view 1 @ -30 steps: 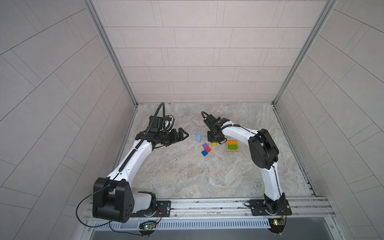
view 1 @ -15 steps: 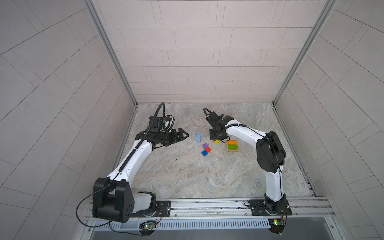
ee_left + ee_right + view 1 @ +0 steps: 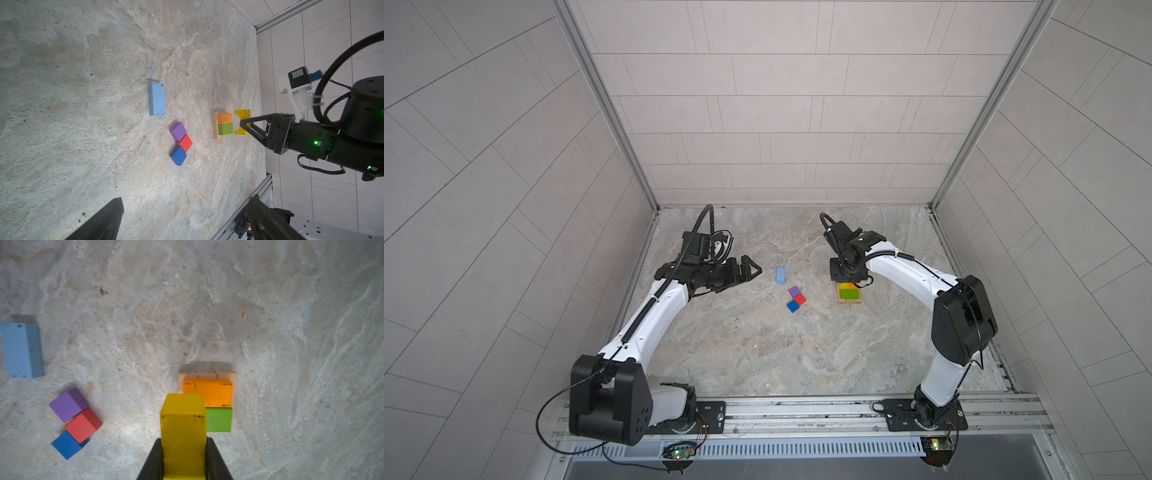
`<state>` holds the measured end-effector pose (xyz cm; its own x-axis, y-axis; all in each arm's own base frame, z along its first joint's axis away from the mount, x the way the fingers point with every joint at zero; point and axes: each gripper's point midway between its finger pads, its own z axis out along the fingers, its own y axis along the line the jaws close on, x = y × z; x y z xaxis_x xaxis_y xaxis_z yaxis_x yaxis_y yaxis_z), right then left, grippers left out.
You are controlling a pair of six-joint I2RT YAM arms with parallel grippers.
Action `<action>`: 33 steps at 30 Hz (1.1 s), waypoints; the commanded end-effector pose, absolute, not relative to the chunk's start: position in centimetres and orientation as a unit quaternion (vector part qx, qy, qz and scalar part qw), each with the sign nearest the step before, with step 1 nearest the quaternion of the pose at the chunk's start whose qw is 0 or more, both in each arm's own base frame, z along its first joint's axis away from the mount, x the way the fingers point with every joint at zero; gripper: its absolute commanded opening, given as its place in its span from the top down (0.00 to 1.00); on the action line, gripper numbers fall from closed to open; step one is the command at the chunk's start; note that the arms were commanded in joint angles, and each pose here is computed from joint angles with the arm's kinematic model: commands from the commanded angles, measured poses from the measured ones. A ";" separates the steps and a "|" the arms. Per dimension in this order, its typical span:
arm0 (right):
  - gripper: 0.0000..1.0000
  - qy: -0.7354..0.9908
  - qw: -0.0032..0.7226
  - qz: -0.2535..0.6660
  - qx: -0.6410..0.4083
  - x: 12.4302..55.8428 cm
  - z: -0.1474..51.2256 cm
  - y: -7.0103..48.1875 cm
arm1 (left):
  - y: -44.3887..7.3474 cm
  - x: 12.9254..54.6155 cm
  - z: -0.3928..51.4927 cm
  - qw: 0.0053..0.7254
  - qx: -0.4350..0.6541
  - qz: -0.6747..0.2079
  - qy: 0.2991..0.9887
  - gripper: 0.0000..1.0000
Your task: Build the wood block tower
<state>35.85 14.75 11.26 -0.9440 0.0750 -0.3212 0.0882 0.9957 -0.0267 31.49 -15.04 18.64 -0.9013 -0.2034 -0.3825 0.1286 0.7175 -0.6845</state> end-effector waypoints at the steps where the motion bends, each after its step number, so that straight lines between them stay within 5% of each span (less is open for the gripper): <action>1: 0.90 0.984 0.173 -0.030 0.044 35.0 12.4 13.3 | -15.1 31.2 18.8 0.226 -0.013 -0.380 0.897 0.01; 33: 0.90 0.984 0.164 -0.010 0.063 35.5 8.8 12.6 | -15.2 31.4 18.4 0.219 -0.017 -0.384 0.897 0.01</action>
<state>35.70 13.05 9.63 -0.9330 0.1158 -0.3407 0.1166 0.9930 0.0181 31.41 -15.19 18.71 -0.9036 -0.2010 -0.3784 0.1316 0.7104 -0.6914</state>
